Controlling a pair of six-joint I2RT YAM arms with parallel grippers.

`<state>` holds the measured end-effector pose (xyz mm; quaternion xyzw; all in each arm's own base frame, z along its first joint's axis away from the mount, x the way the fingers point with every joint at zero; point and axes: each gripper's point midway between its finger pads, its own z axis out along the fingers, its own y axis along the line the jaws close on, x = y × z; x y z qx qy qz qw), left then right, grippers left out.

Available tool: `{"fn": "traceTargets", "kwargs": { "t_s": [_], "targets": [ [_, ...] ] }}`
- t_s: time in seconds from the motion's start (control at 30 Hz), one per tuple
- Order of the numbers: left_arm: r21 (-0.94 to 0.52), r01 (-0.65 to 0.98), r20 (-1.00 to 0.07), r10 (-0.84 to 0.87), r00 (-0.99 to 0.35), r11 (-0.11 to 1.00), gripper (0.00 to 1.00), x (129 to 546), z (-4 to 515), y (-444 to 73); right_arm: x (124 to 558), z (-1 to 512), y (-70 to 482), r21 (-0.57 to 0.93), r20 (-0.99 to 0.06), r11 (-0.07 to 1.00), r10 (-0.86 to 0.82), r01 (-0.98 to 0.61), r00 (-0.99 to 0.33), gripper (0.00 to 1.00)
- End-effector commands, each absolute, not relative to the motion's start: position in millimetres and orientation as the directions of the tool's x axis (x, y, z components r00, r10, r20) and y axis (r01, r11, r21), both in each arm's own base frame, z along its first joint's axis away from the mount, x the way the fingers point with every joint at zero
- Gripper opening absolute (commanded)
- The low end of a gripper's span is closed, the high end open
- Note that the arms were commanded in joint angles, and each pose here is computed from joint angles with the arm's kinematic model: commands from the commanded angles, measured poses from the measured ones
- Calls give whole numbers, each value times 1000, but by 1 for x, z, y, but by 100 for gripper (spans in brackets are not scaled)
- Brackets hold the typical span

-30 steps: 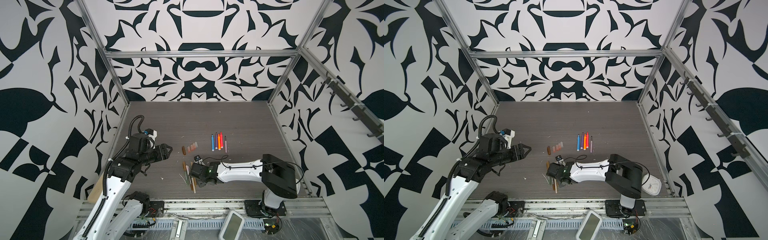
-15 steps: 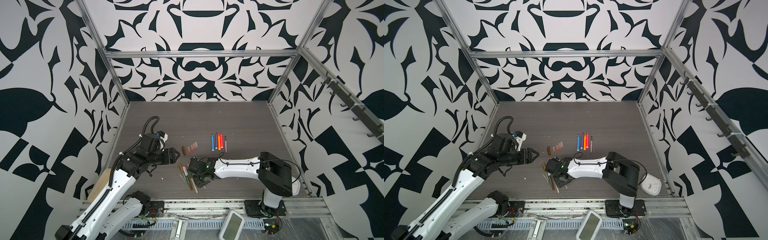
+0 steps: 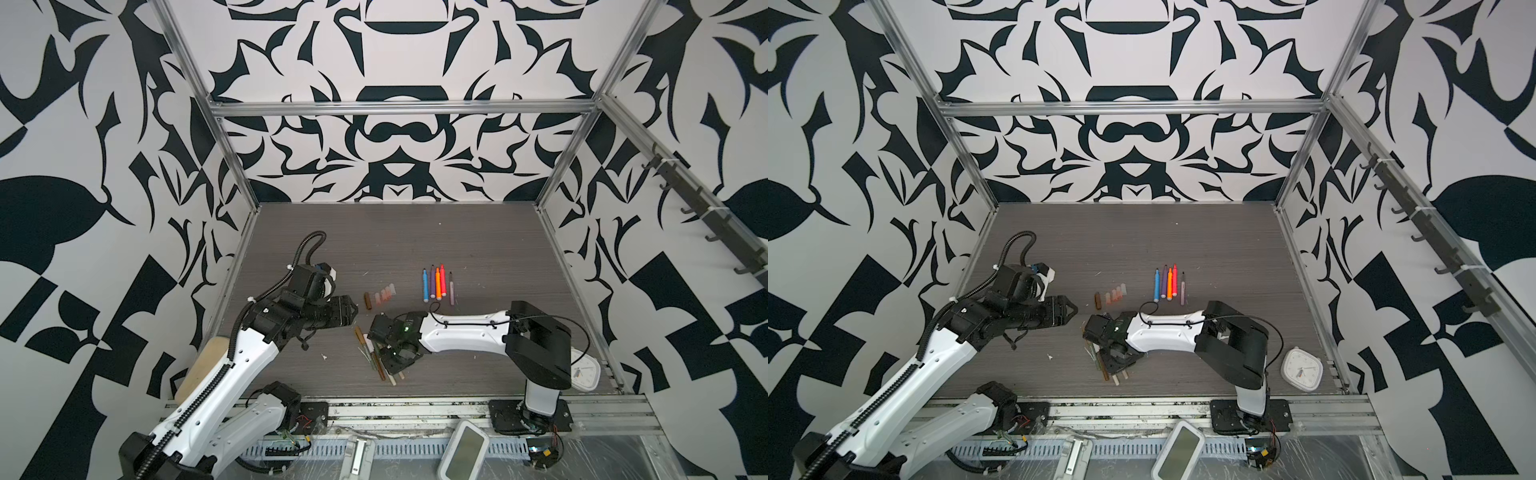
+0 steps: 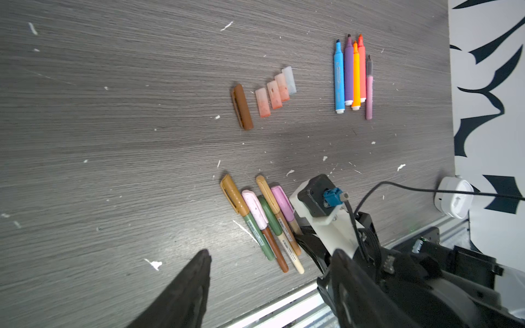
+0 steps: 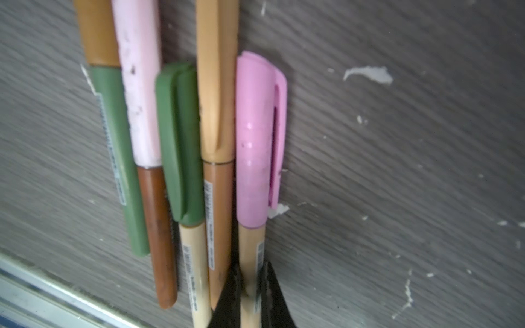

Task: Open the pen caps
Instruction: 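Lift the pink-capped pen toward the left gripper while the left gripper reaches for its cap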

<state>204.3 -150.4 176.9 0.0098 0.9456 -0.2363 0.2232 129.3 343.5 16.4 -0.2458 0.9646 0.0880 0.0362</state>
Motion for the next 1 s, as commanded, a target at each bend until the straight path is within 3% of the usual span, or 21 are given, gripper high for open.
{"fn": "traceTargets", "kwargs": {
  "t_s": [0.0,0.13,0.23,0.4,0.53,0.77,0.97],
  "targets": [
    [-417,93,-417,-100,-903,904,71,201,175,-143,121,1,332,115,-42,853,-508,-509,-860,0],
    [-420,108,-379,-66,-923,901,71,195,174,-148,123,-1,325,75,-45,834,-545,-547,-837,0],
    [-443,80,-377,-104,-920,893,70,198,174,-150,134,8,317,47,-119,841,-532,-540,-839,0],
    [-624,32,-286,-190,-939,781,67,202,175,-186,141,52,314,61,-233,812,-553,-580,-800,0],
    [-701,29,-275,-231,-933,713,68,203,176,-208,147,83,308,61,-303,827,-518,-559,-800,0],
    [-780,-26,-198,-286,-938,626,68,200,156,-233,139,115,328,233,-360,811,-440,-536,-823,0],
    [-767,-36,-187,-278,-942,641,68,200,152,-240,142,125,334,252,-380,807,-426,-535,-821,0]
  ]
}}
